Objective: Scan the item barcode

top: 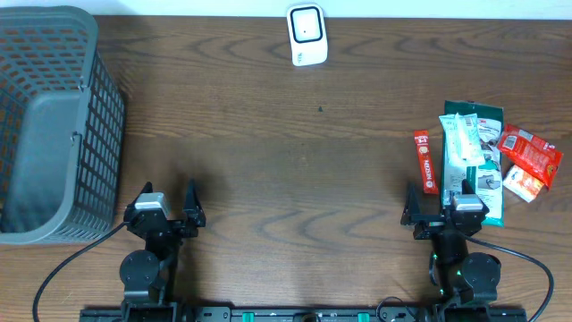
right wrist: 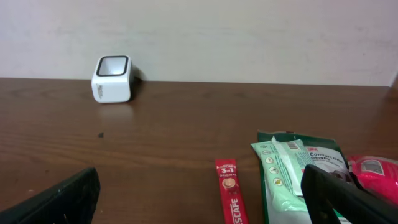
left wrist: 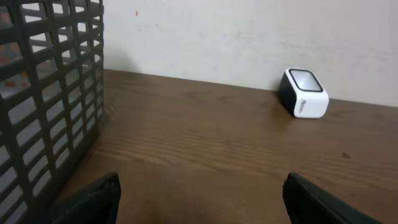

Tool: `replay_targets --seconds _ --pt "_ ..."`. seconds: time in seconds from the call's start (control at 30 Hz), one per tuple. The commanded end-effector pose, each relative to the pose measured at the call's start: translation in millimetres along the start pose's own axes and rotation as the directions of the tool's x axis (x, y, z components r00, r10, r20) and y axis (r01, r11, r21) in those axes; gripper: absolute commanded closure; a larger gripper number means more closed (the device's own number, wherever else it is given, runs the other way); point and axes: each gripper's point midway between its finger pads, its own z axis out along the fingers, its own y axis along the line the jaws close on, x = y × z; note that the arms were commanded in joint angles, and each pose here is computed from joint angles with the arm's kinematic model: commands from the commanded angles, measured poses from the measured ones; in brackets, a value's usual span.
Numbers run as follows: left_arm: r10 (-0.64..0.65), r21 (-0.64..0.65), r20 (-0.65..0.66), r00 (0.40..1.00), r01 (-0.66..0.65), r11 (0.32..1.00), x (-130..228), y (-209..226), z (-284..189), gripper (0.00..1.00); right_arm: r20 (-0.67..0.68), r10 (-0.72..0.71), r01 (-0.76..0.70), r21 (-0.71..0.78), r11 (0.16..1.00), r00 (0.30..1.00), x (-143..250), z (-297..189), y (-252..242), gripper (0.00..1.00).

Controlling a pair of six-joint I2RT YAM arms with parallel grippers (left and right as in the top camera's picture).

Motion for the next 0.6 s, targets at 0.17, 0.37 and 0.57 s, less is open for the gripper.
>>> replay_targets --seconds 0.17,0.37,0.57 --pt "0.057 0.009 -0.046 0.997 -0.056 0.998 13.2 -0.7 -0.2 0.16 -0.001 -0.009 0.009 -0.029 1.0 1.0 0.7 -0.3 6.6 0.01" --pt "0.057 0.009 -0.046 0.997 -0.056 0.998 13.1 -0.7 -0.2 0.16 -0.001 -0.009 0.009 -0.029 1.0 1.0 0.7 -0.3 6.6 0.01" --pt "0.057 0.009 -0.046 0.997 -0.056 0.998 13.2 -0.7 -0.2 0.16 -0.001 -0.009 0.009 -0.029 1.0 1.0 0.8 -0.2 6.6 0.01"
